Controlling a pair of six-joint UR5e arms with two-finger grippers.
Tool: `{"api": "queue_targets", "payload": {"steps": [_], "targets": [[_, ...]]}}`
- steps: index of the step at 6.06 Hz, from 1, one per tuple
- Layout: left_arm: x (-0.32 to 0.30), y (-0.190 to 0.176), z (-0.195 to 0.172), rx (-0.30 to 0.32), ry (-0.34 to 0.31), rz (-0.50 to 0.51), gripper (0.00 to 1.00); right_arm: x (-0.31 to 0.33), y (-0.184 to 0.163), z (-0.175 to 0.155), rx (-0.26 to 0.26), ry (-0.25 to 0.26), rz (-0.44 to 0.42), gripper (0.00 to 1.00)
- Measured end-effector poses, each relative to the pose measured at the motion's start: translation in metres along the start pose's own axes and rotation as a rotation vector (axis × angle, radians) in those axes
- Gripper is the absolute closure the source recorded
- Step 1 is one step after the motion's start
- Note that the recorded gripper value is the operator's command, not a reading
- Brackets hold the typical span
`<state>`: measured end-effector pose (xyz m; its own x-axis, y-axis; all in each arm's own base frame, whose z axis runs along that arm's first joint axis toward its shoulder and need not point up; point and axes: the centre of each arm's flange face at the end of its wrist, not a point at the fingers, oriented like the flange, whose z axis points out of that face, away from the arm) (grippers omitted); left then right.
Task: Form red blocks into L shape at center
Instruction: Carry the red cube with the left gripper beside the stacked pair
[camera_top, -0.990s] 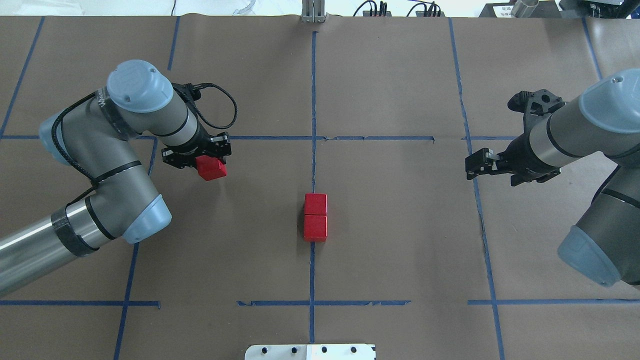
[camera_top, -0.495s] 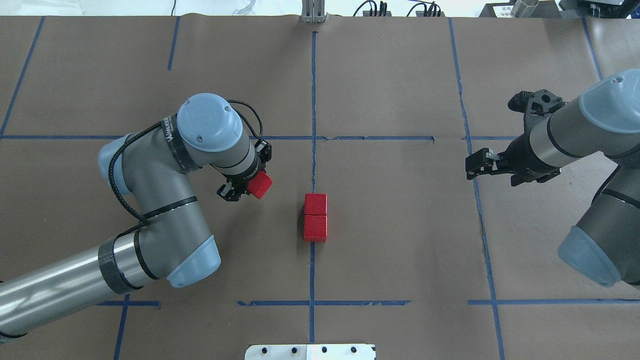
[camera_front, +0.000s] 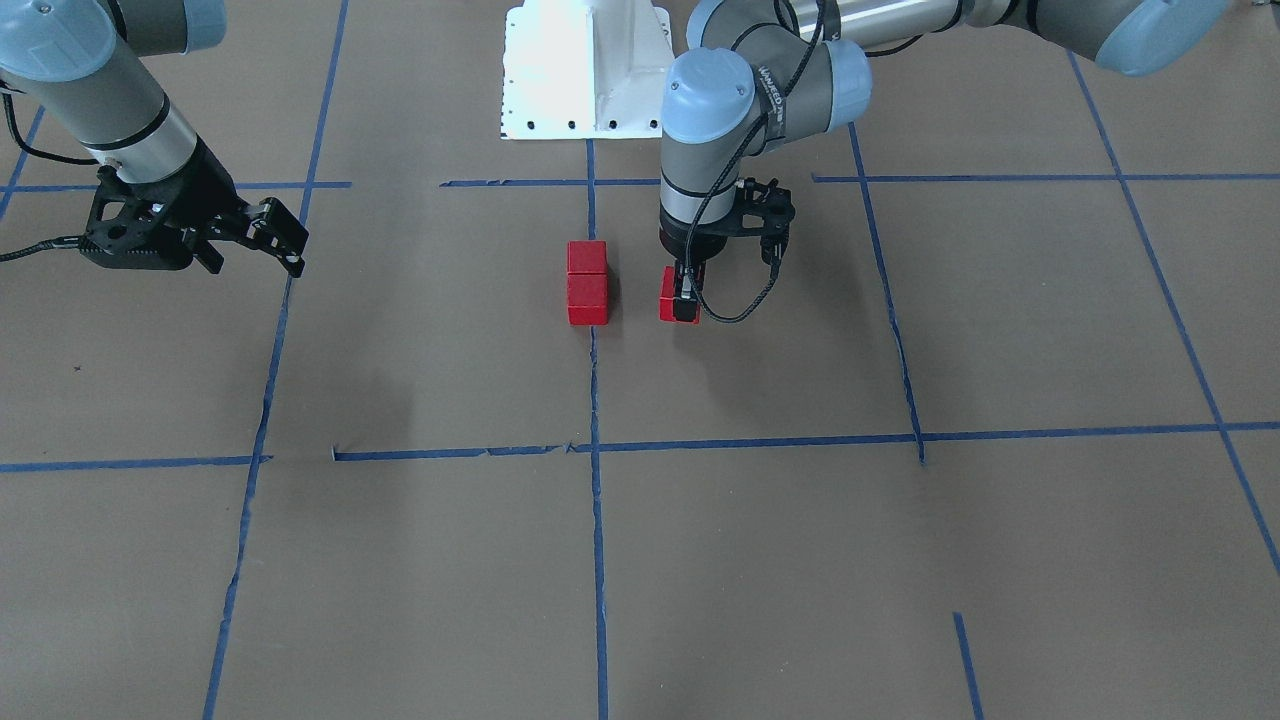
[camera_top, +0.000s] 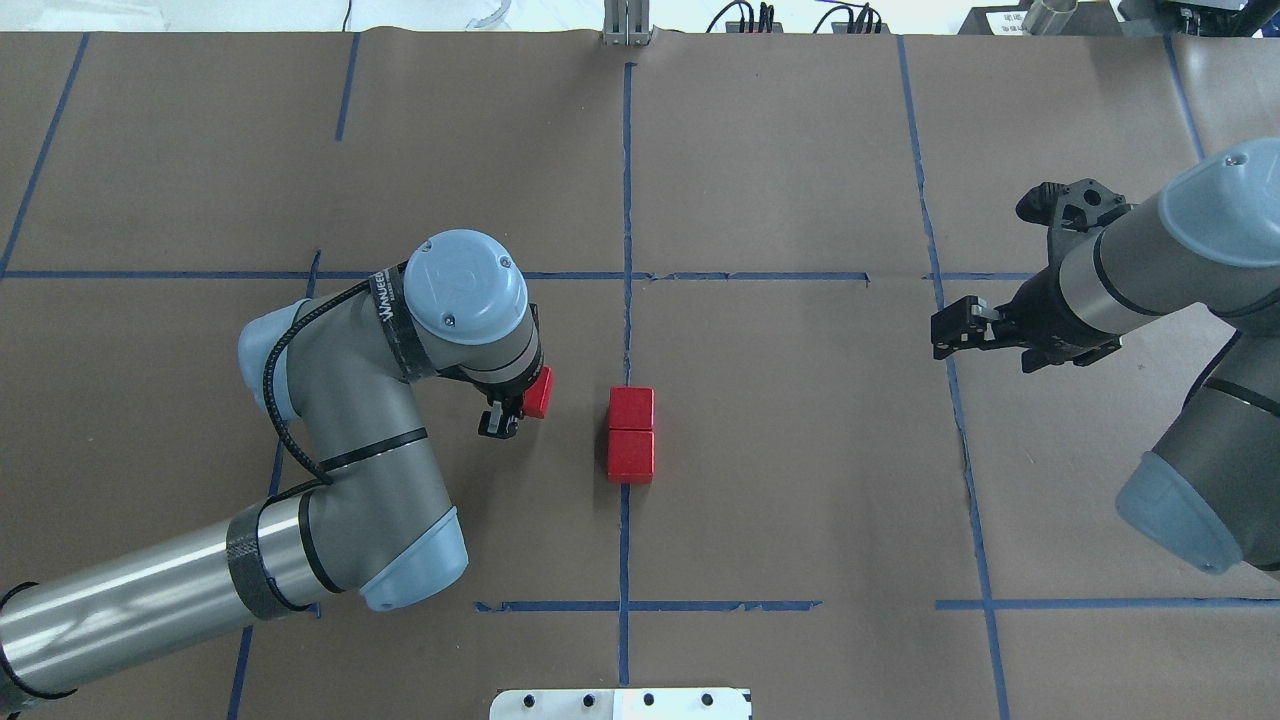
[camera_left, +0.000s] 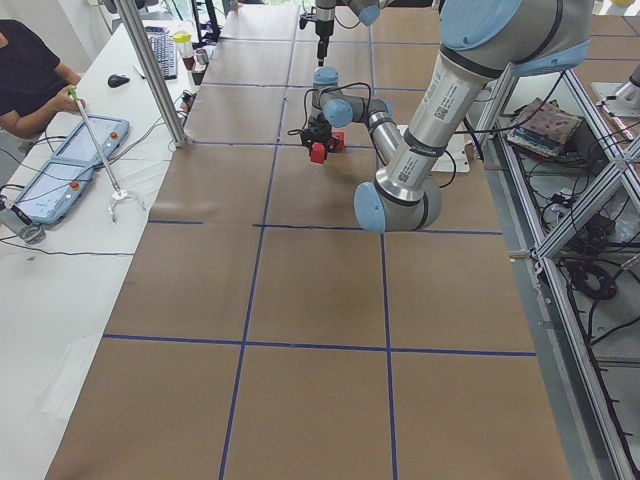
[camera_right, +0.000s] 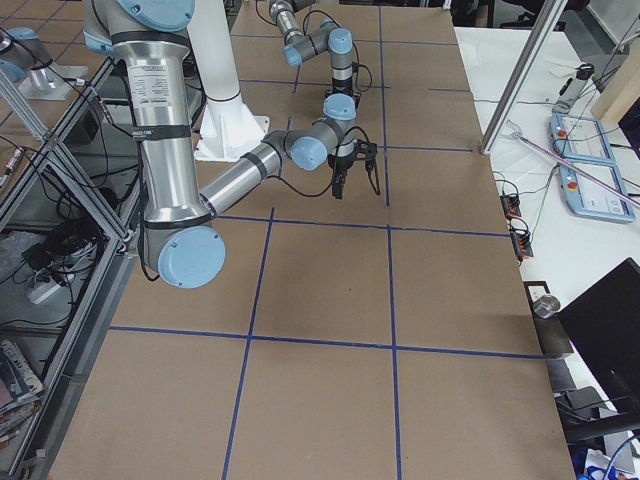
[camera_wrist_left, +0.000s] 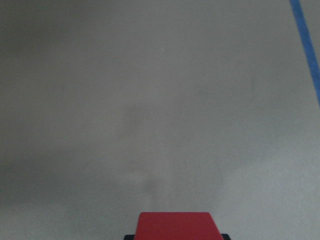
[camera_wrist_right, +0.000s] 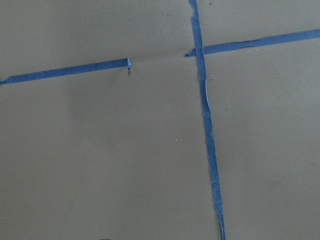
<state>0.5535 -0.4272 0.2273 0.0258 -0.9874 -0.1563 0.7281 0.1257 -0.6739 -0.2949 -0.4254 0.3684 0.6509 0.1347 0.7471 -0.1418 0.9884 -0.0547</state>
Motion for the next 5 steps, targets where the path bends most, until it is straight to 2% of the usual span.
{"api": "queue_targets", "payload": {"steps": [3,5], "targets": [[-0.008,0.012,0.002,-0.015,-0.030,-0.118,1.00,-0.001,0.001,0.000,-0.001,0.000,-0.001,0.00],[-0.009,0.027,0.003,-0.037,-0.030,-0.135,1.00,-0.002,0.002,0.001,-0.003,0.000,-0.003,0.00]]}}
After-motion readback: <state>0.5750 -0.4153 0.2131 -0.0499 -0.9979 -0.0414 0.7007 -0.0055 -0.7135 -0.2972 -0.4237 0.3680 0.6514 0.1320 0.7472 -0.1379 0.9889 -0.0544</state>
